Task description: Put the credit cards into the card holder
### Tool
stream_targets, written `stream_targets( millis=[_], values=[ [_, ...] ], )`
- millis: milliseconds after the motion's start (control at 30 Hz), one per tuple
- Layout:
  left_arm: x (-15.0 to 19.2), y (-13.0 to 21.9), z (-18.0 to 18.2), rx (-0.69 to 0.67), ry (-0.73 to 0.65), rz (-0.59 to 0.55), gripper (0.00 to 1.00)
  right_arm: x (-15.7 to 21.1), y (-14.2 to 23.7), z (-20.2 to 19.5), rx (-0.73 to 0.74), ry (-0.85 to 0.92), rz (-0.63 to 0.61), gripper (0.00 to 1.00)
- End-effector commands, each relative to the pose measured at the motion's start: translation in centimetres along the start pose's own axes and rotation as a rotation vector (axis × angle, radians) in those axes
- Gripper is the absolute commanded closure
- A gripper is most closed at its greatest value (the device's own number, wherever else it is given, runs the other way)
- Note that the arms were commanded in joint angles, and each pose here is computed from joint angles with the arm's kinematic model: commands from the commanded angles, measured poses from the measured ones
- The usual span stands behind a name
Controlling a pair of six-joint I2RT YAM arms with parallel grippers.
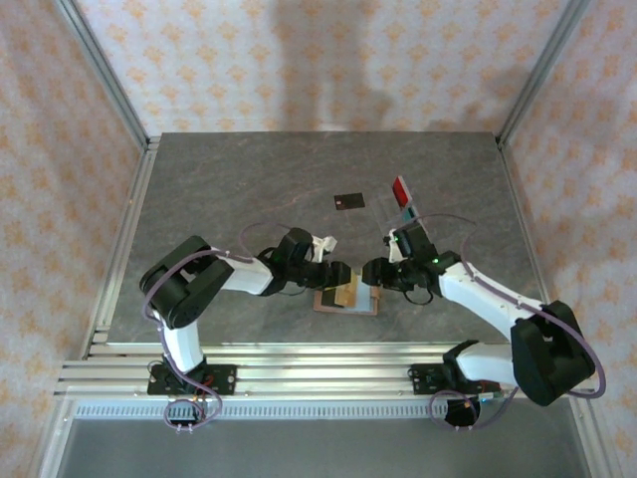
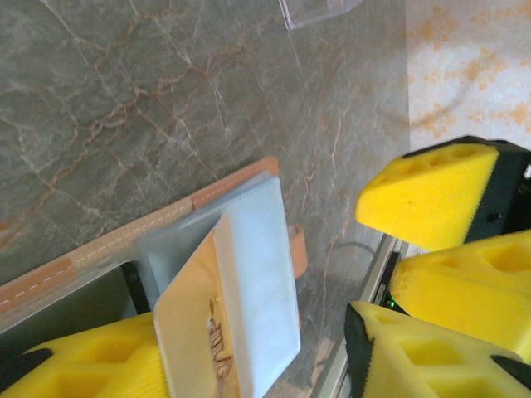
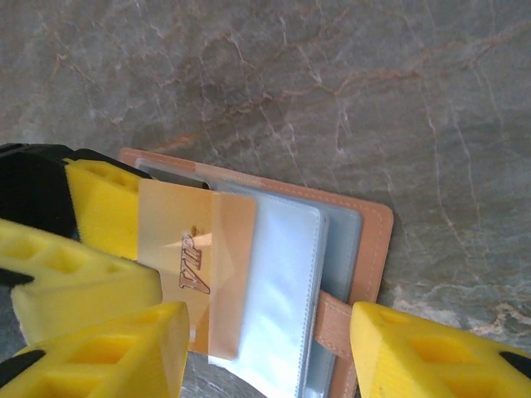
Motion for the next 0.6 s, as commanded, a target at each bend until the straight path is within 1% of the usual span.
stream_targets(
  millis=[0,100,400,500,567],
  values=[
    [0.2,0.5,1.3,-0.156,0.015,-0.017,0.38,-1.2,1.0,0.2,0.033,-0.01,-0.073,0.47],
    [0.0,0.9,1.1,-0.192,0.021,-0.042,0.25,-1.2,1.3,0.0,0.069,-0.014,-0.081,0.47],
    [-0.9,2.2,-1.2,-0.232,0.014,-0.105,0.22,-1.4,1.4,-0.1,0.087,-0.056,-0.089,0.46],
    [-1.1,3.1,-1.8,-0.27,0.011,-0.139,0.21,-1.5,1.3,-0.1,0.086,-0.07,-0.083,0.46],
    [-1.1,3.6,-2.0,-0.288,0.014,-0.165,0.19,-1.6,1.1,0.1,0.068,-0.076,-0.068,0.47]
  ],
)
Point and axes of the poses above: each hand's point on the last joint's axis, 136 mm out from that joint toward the fingers, its own y axis back along the fingers, its own z axis along the line the jaws close on, x = y × z, the point moved 9 cm from there along y, back along the fingers, and after that the axes turned 12 degrees about y, right-handed, at the moved point
